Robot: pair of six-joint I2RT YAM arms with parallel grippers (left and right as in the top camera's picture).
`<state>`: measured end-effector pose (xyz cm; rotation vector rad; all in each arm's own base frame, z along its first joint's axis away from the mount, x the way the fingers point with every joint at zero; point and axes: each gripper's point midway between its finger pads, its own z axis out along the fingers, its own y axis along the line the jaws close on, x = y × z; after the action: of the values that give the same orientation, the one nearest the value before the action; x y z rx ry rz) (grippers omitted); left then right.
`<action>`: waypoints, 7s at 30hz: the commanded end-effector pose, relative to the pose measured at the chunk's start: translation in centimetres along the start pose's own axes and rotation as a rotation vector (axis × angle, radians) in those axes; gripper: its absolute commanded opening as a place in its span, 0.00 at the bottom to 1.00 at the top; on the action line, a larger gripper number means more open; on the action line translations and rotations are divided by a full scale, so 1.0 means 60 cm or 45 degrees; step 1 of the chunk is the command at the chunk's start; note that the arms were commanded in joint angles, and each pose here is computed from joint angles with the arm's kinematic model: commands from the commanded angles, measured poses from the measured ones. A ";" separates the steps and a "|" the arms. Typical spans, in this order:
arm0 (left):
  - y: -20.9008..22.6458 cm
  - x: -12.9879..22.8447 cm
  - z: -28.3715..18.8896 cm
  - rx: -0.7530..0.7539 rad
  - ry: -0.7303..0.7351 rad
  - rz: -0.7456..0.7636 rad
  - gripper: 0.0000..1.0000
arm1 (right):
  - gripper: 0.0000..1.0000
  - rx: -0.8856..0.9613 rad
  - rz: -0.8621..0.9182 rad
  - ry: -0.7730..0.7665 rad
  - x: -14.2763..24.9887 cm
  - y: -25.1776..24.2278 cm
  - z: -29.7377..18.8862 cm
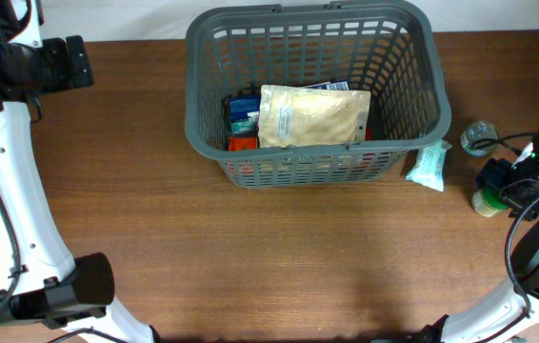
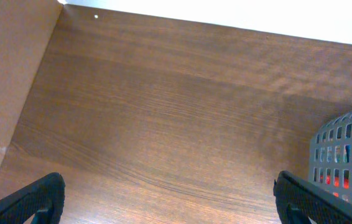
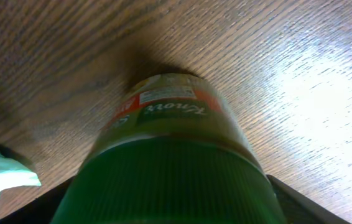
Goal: Pack container
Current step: 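Move the right gripper down onto the green-lidded jar and grasp it, then lift the jar and lower it into the basket with the right gripper, then release the jar and move the right gripper to the tuna tin, then lower the right gripper over the tuna tin and grasp it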
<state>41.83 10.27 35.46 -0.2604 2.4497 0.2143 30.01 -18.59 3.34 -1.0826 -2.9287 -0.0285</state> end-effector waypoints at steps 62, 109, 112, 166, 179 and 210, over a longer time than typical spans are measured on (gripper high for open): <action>-0.002 0.002 0.004 0.011 0.010 -0.019 0.99 | 0.04 -0.987 -1.080 -0.895 0.226 0.495 -0.595; -0.002 0.002 0.004 0.011 0.010 -0.019 0.99 | 0.90 -0.427 -0.635 -1.110 0.074 0.306 -0.669; -0.002 0.002 0.004 0.011 0.010 -0.019 0.99 | 0.94 -0.368 -0.479 -1.136 0.041 0.234 -0.677; -0.002 0.002 0.004 0.011 0.010 -0.019 0.99 | 0.99 -0.103 -0.075 -0.223 -0.217 0.176 -0.009; -0.002 0.002 0.004 0.011 0.010 -0.019 0.99 | 0.98 -0.040 -0.063 -0.150 -0.209 0.159 0.039; -0.002 0.002 0.004 0.011 0.010 -0.019 0.99 | 0.95 -0.252 -0.087 -0.213 -0.233 0.199 -0.026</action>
<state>41.82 10.27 35.46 -0.2604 2.4501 0.2143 47.90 -18.87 4.63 -1.0523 -3.1647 -0.1861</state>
